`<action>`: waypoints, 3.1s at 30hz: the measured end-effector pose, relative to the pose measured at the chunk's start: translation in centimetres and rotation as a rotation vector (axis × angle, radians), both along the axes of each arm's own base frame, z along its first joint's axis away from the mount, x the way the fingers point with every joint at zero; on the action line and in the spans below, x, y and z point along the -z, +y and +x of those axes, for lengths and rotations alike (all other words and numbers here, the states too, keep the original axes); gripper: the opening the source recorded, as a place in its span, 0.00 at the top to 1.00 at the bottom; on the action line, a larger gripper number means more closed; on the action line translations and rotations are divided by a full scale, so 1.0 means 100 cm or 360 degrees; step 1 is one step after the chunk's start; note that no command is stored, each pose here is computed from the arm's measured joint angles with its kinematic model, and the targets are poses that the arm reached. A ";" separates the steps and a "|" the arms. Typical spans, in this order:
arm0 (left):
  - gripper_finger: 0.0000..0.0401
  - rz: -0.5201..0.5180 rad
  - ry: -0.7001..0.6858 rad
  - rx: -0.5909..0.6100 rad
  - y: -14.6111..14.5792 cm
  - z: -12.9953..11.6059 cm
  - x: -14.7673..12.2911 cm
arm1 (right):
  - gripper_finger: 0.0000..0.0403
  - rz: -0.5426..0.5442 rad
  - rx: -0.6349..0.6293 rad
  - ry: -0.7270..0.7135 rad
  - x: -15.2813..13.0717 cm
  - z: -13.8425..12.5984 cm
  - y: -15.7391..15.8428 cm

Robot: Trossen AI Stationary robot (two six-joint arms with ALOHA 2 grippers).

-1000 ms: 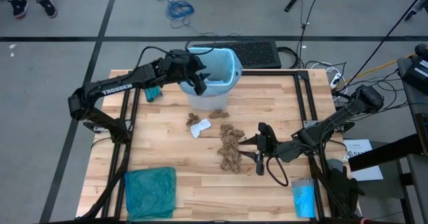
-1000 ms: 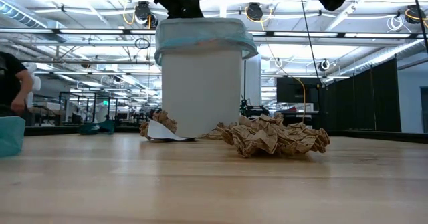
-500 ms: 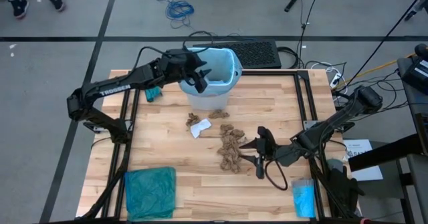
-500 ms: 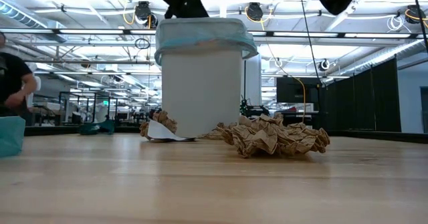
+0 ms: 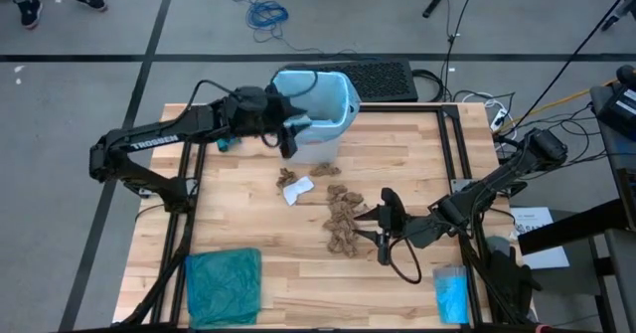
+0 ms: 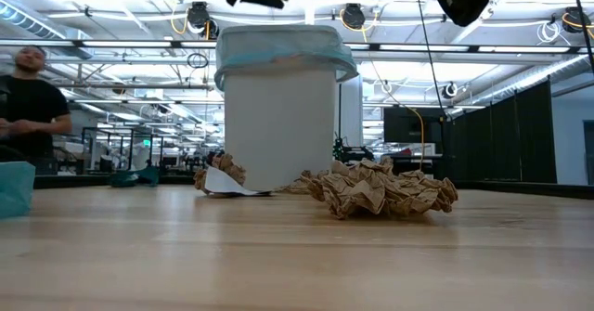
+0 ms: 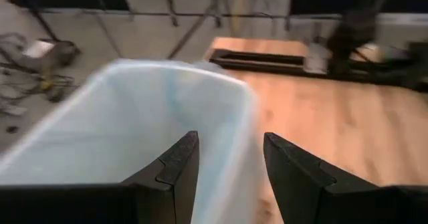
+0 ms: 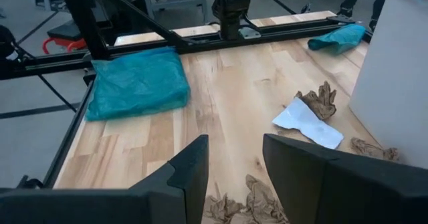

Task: Place trash/remove bag and relplace
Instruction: Put the brown paper into the blue trash bag inside the white trash bin

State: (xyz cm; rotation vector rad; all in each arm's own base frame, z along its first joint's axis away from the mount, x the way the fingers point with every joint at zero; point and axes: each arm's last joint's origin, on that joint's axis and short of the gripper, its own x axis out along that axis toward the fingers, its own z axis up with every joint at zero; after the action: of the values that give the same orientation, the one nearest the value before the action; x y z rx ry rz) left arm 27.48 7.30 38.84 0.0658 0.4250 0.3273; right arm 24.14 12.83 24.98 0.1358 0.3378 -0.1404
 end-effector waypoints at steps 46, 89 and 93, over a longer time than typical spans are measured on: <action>0.59 -0.0431 0.0498 0.0428 -0.181 -0.002 0.105 | 0.67 -0.0006 0.0006 0.0031 0.002 -0.001 -0.001; 0.59 -0.0385 0.0440 0.0361 -0.179 -0.001 0.103 | 0.67 0.0108 -0.0001 0.0152 0.017 0.004 0.002; 0.59 -0.0380 0.0437 0.0353 -0.179 -0.001 0.103 | 0.67 0.0095 0.0020 0.0222 0.031 0.010 0.005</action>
State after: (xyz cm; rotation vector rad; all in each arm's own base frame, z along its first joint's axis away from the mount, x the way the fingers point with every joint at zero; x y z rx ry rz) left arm 27.43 -10.60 28.52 -0.0761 0.7197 0.0465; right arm 25.12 13.32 21.85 0.1876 0.4802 -0.1529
